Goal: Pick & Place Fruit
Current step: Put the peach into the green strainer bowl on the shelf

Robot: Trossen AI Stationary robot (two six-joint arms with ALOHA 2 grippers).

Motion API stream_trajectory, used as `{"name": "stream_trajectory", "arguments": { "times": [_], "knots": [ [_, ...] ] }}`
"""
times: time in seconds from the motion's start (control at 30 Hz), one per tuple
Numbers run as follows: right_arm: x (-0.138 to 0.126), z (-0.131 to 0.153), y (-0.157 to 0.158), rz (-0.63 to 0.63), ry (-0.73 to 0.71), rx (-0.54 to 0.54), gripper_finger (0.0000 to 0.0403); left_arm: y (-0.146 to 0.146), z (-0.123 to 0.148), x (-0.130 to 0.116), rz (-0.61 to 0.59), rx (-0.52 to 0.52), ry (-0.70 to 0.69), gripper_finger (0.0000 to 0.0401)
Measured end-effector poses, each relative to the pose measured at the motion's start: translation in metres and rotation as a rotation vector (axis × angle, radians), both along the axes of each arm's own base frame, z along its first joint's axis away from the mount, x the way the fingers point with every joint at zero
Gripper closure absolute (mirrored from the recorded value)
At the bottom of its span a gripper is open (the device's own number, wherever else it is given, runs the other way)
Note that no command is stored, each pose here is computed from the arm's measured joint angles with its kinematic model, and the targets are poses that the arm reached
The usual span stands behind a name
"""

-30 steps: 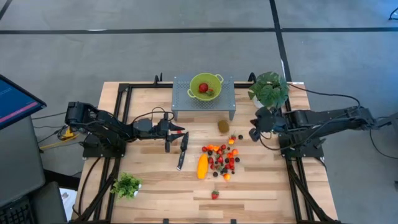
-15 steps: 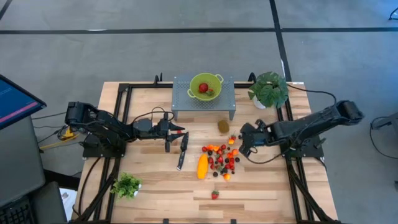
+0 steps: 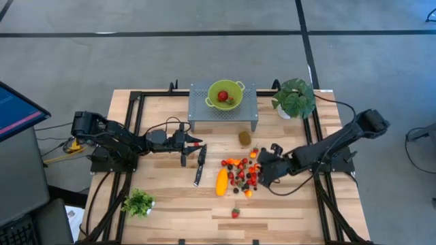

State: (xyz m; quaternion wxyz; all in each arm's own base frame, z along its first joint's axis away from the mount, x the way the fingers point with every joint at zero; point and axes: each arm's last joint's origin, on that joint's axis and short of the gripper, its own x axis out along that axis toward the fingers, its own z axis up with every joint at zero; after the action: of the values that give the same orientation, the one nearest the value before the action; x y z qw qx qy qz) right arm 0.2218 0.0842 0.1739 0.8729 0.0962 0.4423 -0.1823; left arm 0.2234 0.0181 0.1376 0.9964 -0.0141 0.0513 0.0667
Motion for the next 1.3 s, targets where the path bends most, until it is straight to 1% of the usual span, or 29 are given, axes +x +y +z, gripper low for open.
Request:
{"name": "stream_trajectory", "arguments": {
  "times": [0.2, 0.4, 0.5, 0.73, 1.03, 1.3],
  "knots": [
    [0.009, -0.018, 0.004, 0.009, 0.038, -0.027, 0.0263, 0.000, 0.000, 0.000, -0.001, 0.000, -0.002, 0.0295],
    [0.015, -0.030, -0.001, -0.014, 0.073, -0.049, 0.0253, 0.000, 0.000, 0.000, -0.003, 0.000, -0.003, 0.0295],
    [0.016, -0.031, -0.002, -0.022, 0.073, -0.049, 0.0263, 0.000, 0.000, 0.000, -0.003, 0.000, -0.003, 0.0295],
    [0.016, -0.030, -0.002, -0.022, 0.070, -0.047, 0.0301, 0.000, 0.000, 0.000, -0.003, 0.000, -0.002, 0.0295],
    [0.017, -0.031, -0.007, -0.038, 0.080, -0.043, 0.0318, 0.000, 0.000, 0.000, 0.001, 0.000, -0.002, 0.0295],
    [0.016, -0.031, -0.007, -0.034, 0.098, -0.046, 0.0343, 0.000, 0.000, 0.000, 0.001, 0.001, -0.002, 0.0295]
  ]
}}
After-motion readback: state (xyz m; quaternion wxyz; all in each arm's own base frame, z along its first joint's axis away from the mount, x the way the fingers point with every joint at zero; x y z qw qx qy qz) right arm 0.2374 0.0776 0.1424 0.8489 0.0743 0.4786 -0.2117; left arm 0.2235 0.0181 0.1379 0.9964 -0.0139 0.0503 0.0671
